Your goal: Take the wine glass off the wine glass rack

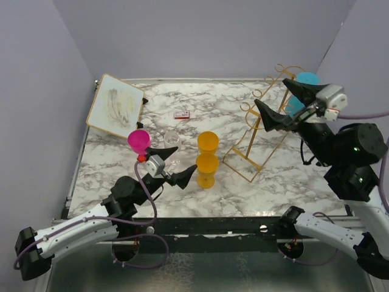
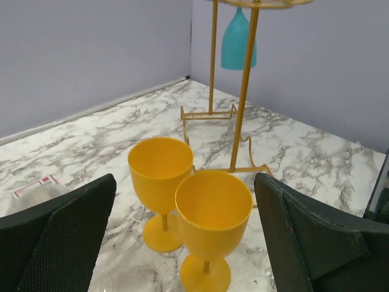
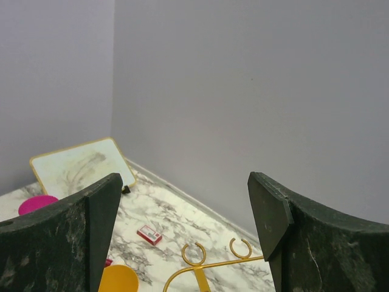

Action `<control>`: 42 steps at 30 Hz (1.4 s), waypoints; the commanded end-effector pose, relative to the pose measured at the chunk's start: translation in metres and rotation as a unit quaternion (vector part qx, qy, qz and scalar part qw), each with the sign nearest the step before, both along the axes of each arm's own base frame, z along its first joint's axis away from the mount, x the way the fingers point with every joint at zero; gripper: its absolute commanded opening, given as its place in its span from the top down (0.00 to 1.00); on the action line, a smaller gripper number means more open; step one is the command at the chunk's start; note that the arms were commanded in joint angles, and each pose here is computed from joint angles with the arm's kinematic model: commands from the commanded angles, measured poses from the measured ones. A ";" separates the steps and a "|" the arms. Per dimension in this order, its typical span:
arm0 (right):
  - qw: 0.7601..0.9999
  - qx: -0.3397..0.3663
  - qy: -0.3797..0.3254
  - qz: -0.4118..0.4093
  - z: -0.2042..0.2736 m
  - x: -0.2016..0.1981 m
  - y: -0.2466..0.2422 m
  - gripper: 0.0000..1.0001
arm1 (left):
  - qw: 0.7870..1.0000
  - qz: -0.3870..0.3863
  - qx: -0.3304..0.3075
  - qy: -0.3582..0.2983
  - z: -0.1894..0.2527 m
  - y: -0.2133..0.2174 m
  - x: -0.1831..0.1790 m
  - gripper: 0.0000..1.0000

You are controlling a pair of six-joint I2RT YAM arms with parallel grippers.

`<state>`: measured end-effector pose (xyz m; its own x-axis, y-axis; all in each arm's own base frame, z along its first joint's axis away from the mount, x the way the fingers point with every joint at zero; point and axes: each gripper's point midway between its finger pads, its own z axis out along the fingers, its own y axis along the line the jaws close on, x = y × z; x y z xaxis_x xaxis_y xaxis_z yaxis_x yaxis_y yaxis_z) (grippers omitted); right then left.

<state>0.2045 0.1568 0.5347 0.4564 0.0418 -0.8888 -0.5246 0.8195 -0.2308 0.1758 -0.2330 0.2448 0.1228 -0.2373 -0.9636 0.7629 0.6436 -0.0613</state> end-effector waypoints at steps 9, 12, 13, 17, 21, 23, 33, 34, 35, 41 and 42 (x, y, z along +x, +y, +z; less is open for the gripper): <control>0.976 -0.035 0.115 -0.182 -0.020 0.120 0.025 0.15 | 0.988 0.082 0.116 0.056 0.106 -0.009 0.042 0.01; 0.966 -0.018 0.125 -0.224 -0.013 0.158 0.019 0.13 | 0.986 0.114 0.106 0.057 0.129 -0.006 0.063 0.01; 0.966 -0.003 0.137 -0.220 -0.010 0.171 0.014 0.14 | 0.986 0.117 0.105 0.061 0.132 -0.005 0.070 0.01; 0.951 0.066 0.200 -0.225 -0.016 0.225 -0.039 0.14 | 0.986 0.110 0.090 0.091 0.141 -0.001 0.099 0.01; 0.934 0.138 0.225 -0.242 -0.021 0.239 -0.100 0.13 | 0.986 0.098 0.085 0.108 0.146 0.001 0.115 0.01; 0.914 0.189 0.251 -0.257 -0.035 0.241 -0.154 0.14 | 0.986 0.092 0.079 0.110 0.151 0.003 0.119 0.01; 0.845 0.386 0.327 -0.172 -0.115 0.176 -0.257 0.19 | 0.991 0.052 0.089 0.090 0.160 -0.018 0.100 0.01; 0.846 0.391 0.326 -0.159 -0.118 0.173 -0.251 0.20 | 0.991 0.047 0.091 0.090 0.160 -0.021 0.097 0.01; 0.842 0.403 0.328 -0.144 -0.122 0.169 -0.246 0.20 | 0.991 0.044 0.091 0.089 0.161 -0.022 0.094 0.01; 0.815 0.474 0.321 -0.095 -0.139 0.150 -0.232 0.20 | 0.990 0.038 0.094 0.096 0.157 -0.023 0.086 0.01; 0.816 0.475 0.318 -0.086 -0.138 0.148 -0.229 0.20 | 0.990 0.037 0.092 0.098 0.157 -0.023 0.085 0.01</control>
